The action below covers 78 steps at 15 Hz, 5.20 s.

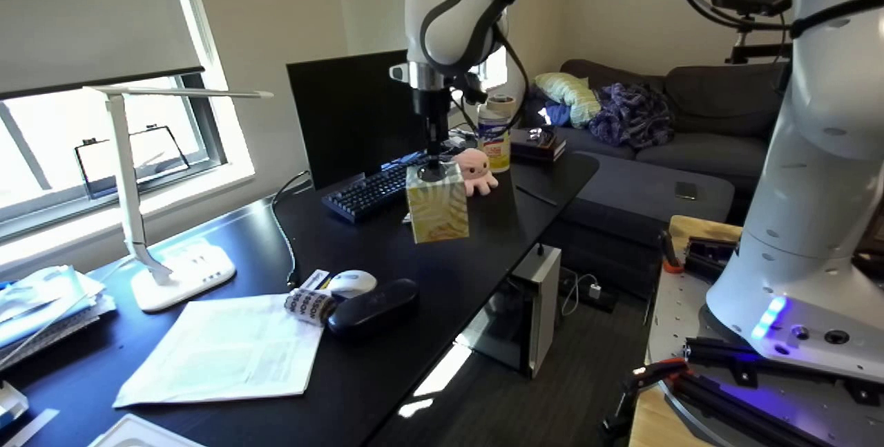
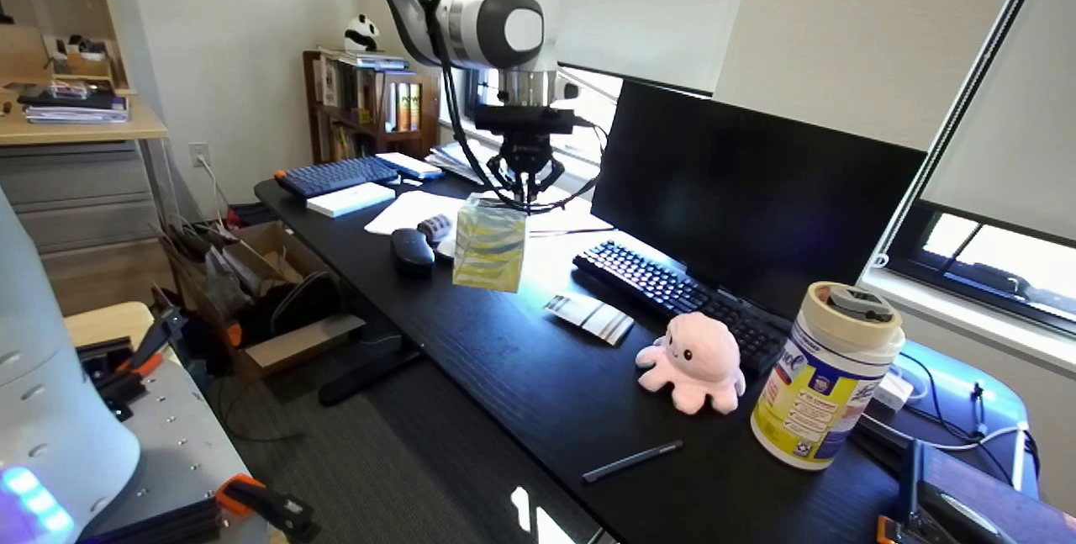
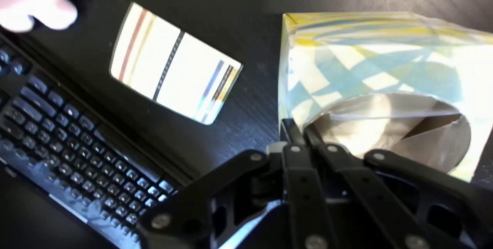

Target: Move the octopus plush toy and the tissue box to the right side of the desk

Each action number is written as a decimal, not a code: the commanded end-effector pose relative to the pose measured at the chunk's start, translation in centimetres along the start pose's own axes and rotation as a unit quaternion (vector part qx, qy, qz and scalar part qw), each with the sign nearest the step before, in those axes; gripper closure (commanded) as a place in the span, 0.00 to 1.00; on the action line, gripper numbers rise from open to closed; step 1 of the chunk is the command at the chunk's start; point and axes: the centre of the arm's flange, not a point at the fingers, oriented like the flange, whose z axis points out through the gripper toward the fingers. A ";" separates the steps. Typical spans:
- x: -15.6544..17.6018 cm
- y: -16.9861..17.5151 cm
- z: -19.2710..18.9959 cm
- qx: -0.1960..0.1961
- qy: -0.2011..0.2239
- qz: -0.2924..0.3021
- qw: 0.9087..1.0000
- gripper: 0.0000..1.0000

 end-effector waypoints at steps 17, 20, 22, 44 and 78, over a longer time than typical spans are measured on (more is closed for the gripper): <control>-35.1 22.2 -3.3 0.024 0.032 0.197 0.980 0.96; -32.3 25.2 -1.3 0.032 0.044 0.186 0.981 0.96; -30.4 27.1 0.7 0.040 0.029 0.188 0.981 0.96; -33.8 35.0 7.9 -0.013 -0.046 0.309 0.950 0.96; -14.9 10.7 -6.4 0.002 0.042 0.050 0.998 0.00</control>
